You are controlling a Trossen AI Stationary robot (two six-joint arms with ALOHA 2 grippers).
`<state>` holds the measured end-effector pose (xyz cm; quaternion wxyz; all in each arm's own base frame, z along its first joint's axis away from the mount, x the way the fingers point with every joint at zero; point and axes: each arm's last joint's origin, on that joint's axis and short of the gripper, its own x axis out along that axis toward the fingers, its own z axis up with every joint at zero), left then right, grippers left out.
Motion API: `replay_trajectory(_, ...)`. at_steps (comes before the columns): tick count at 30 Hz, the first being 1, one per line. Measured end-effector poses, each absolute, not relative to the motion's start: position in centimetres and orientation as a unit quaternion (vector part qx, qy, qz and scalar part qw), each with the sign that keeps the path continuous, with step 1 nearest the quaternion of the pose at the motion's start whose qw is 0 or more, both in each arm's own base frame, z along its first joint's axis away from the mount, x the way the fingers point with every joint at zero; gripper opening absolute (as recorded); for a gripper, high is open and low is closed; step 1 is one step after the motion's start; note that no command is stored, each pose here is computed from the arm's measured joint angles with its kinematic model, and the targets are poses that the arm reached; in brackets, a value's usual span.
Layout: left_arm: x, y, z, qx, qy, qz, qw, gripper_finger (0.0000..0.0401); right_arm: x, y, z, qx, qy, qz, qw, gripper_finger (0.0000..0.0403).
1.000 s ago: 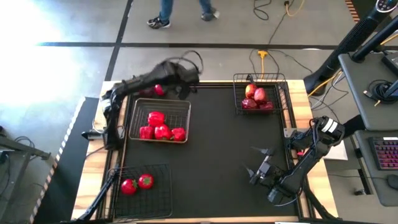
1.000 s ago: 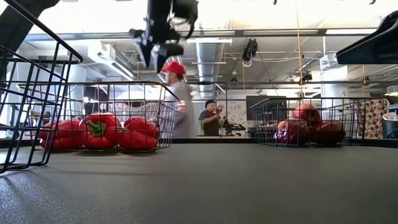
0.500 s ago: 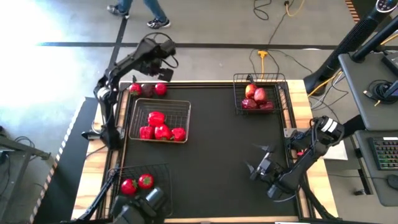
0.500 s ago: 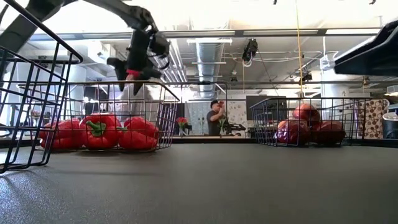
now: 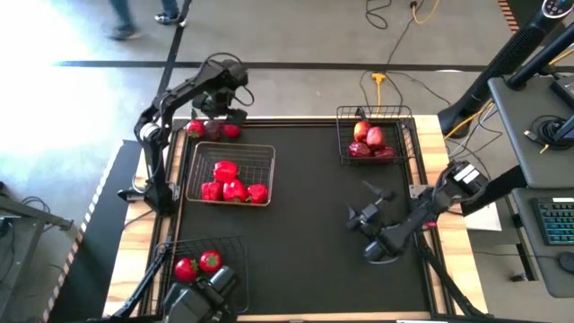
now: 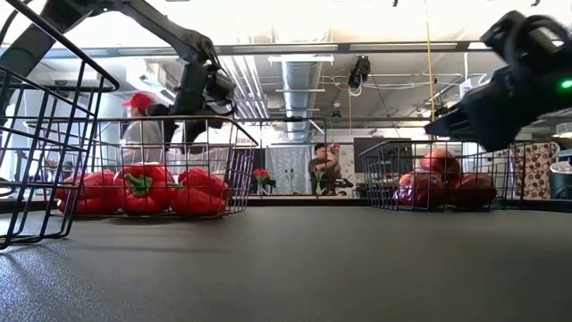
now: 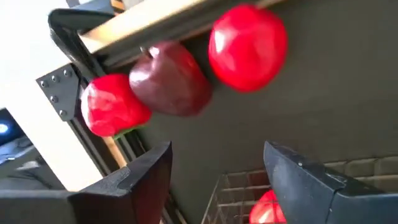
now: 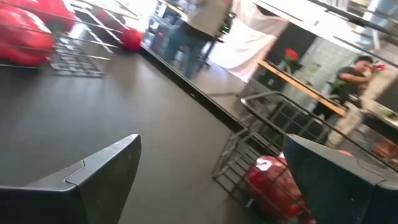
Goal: Sort produce into baskets
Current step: Move the tomato from the top left to the top center of the table
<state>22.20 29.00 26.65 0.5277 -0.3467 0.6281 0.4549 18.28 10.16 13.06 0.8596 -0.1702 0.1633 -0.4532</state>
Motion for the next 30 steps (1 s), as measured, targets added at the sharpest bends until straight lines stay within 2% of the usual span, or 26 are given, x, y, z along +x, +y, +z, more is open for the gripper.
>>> replay_trajectory(9,23.9,26.1,23.8,-0.252,0.721,0.387,0.517,0.0271,19.4,8.5,12.9,-0.167,0.178,-0.490,0.837,0.0384)
replay_trajectory(16,25.3,25.7,23.8,-0.225,0.705,0.381,0.554,0.0315,20.1,8.6,12.6,-0.179,0.191,-0.487,0.833,0.0384)
replay_trajectory(19,25.5,26.3,23.7,-0.237,0.676,0.408,0.566,0.0327,20.3,8.7,12.5,-0.182,0.194,-0.484,0.834,0.0384)
replay_trajectory(25,25.4,28.0,23.3,-0.334,0.596,0.438,0.585,0.0327,20.5,8.8,12.4,-0.180,0.194,-0.482,0.835,0.0384)
replay_trajectory(30,25.5,28.3,22.8,-0.337,0.593,0.445,0.580,0.0326,20.6,8.8,12.4,-0.173,0.193,-0.482,0.837,0.0384)
